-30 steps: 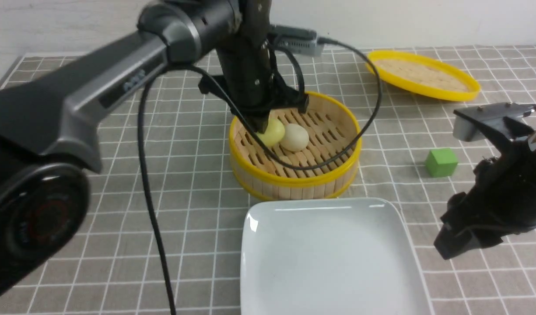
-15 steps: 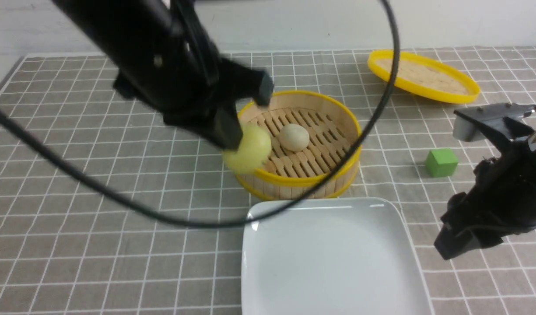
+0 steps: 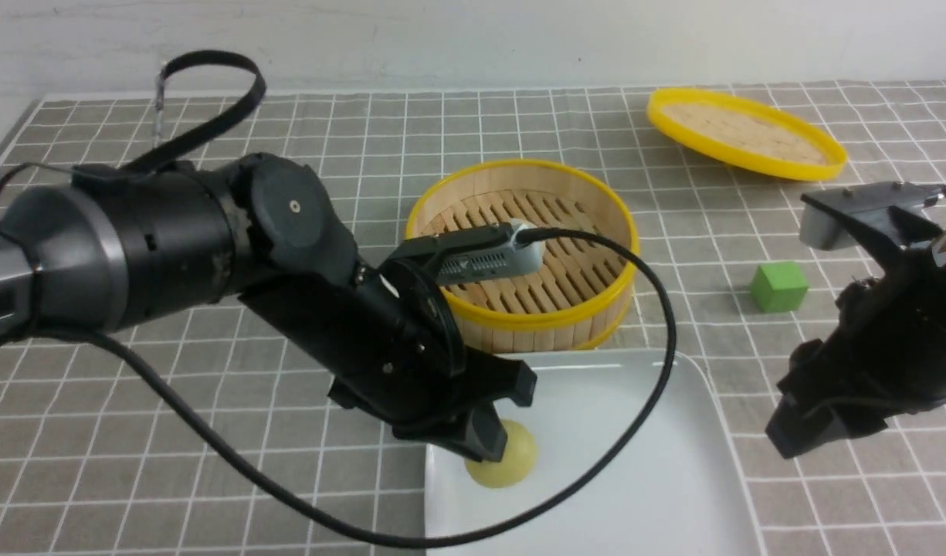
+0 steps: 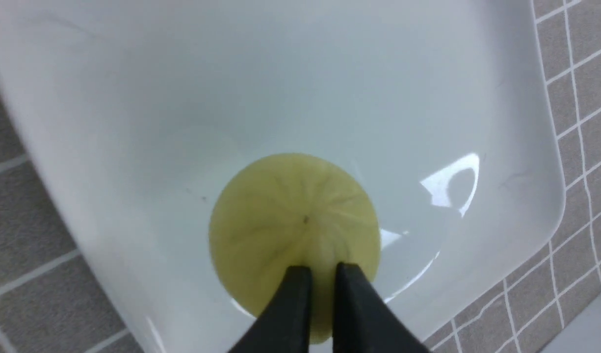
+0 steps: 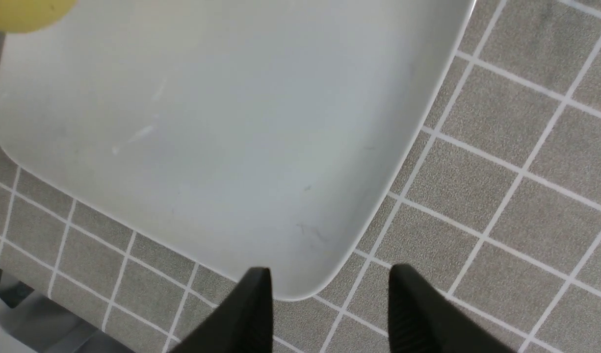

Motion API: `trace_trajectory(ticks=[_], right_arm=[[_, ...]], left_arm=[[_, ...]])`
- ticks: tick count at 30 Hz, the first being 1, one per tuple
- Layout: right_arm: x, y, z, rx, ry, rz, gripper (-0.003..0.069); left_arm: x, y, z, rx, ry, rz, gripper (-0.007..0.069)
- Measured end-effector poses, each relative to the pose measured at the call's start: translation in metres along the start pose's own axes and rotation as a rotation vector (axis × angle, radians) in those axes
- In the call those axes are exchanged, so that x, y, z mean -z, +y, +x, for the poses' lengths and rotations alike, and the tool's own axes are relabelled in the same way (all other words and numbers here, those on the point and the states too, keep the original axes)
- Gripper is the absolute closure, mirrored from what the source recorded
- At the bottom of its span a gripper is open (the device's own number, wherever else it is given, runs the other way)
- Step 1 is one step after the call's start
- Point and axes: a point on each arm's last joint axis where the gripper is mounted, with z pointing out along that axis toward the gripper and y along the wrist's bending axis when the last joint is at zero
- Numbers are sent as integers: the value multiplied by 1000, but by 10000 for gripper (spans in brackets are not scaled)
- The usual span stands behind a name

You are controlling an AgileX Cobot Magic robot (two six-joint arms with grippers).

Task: Put the steamed buns into the plate on the grey tablecloth.
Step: 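Carry the bun from the bamboo steamer to the plate with the left gripper, then reach toward a bun in the bamboo steamer with the right gripper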

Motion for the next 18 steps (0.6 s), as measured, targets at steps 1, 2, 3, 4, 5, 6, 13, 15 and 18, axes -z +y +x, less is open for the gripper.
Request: trace_trajectory(ticks=[1, 2, 3, 4, 5, 6, 13, 15, 18], right_arm=[[0, 0, 0, 0, 0, 0, 323], [0, 0, 0, -1, 0, -2, 323], [0, 0, 0, -2, 0, -3, 323], [0, 0, 0, -2, -1, -4, 323], [0, 0, 0, -2, -1, -4, 323], [0, 0, 0, -2, -1, -4, 323], [0, 3, 3, -13, 31, -36, 370], [0, 5, 5, -4, 53, -56, 446], [0, 8, 5, 31, 61, -67, 570]], left_arm=[[-5, 2, 0, 9, 12, 2, 499], [-5, 2, 0, 10, 11, 3, 499], [-9, 3, -1, 15, 22, 1, 456], [-10, 4, -1, 17, 23, 1, 420], [-12, 5, -1, 19, 25, -1, 365], [-11, 4, -2, 18, 23, -1, 342], [22, -1, -25, -47, -63, -15, 217], [42, 1, -33, -51, -84, -24, 260], [72, 4, -43, -50, -103, -36, 379]])
